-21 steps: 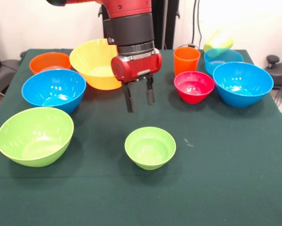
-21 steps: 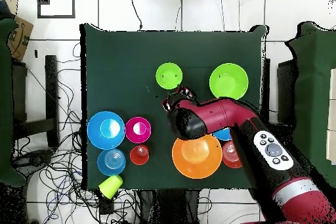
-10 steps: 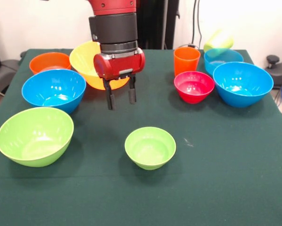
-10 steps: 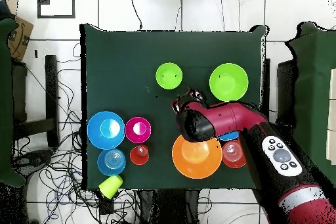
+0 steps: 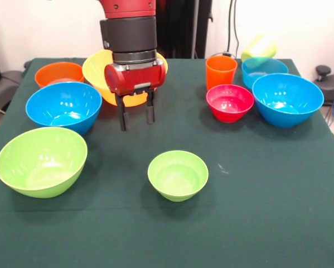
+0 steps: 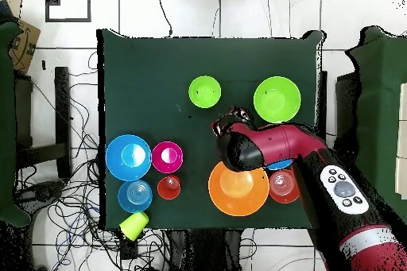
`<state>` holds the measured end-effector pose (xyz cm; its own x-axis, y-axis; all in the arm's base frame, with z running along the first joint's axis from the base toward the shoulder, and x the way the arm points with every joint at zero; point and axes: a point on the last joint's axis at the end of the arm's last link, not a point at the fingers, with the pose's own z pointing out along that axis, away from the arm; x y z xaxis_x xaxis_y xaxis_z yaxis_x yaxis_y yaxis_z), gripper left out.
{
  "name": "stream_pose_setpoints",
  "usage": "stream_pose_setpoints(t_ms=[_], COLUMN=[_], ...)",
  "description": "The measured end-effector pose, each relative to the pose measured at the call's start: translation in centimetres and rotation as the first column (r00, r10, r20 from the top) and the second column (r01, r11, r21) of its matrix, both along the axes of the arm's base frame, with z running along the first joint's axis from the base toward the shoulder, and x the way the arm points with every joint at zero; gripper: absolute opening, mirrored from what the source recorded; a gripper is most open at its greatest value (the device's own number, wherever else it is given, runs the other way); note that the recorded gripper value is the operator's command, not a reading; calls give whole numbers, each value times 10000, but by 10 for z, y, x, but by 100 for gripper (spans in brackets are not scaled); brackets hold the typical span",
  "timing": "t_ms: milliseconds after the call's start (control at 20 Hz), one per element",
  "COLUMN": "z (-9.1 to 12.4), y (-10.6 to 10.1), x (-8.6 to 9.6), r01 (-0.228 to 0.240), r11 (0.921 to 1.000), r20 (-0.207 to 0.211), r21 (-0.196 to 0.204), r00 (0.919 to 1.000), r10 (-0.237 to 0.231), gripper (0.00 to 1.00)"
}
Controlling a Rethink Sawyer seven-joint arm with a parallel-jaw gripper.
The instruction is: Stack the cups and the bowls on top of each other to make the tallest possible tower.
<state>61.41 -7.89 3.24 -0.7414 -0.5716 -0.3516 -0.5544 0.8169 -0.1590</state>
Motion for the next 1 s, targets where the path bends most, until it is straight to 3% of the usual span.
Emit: stream_pose_setpoints(t_ms=[450,1000], z=[-1,-3], y=[-4,-7], x=[-1,-5], r01=[47,86], r11=[10000,9997], r20=[-110,-572], r21=[-74,-220], r00=[9999,9983], r10=[-47,-99], gripper=[100,100])
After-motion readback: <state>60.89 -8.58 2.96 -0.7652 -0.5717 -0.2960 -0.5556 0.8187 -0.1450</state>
